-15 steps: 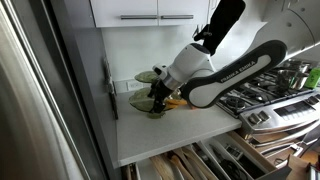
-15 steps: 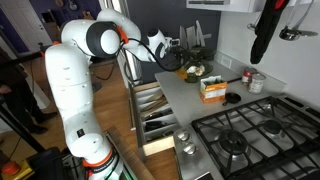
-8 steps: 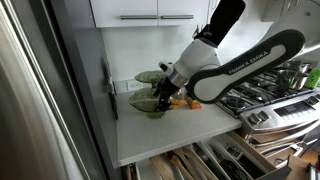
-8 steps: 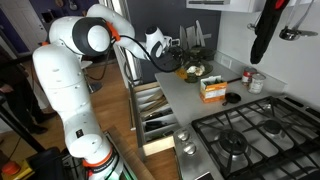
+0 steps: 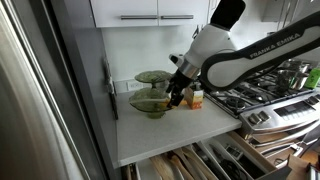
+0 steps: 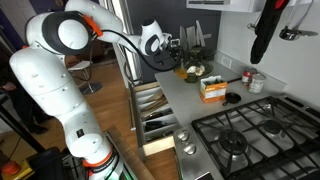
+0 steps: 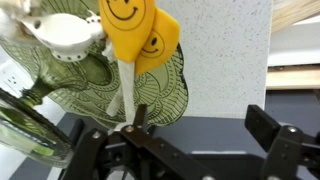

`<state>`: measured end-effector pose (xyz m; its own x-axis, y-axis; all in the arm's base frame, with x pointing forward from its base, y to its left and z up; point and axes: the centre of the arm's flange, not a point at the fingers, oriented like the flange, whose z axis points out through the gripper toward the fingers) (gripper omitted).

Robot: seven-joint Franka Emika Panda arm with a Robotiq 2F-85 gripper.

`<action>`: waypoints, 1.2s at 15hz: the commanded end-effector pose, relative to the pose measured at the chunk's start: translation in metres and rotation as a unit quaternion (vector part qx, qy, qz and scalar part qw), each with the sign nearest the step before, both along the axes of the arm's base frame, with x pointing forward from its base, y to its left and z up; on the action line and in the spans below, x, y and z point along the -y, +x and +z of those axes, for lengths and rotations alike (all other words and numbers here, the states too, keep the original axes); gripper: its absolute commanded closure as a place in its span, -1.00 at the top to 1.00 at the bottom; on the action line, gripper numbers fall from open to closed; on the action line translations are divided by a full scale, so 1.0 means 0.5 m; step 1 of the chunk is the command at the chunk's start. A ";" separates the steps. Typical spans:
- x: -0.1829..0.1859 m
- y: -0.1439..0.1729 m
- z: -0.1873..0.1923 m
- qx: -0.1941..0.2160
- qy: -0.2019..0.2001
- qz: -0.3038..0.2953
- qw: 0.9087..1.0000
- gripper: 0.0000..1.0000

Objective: Remove two wooden spatulas from the opened drawer at the same time and put them on the middle rack of the cake stand

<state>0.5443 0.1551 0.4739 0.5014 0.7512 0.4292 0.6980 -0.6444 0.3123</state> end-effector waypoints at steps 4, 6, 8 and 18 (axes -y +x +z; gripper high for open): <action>0.080 -0.146 0.100 -0.013 -0.001 -0.121 0.993 1.00; 0.091 -0.180 0.113 -0.009 0.023 -0.145 0.989 1.00; 0.098 -0.213 0.119 0.000 0.042 -0.166 0.985 1.00; 0.151 -0.331 0.090 0.015 0.097 -0.248 0.964 1.00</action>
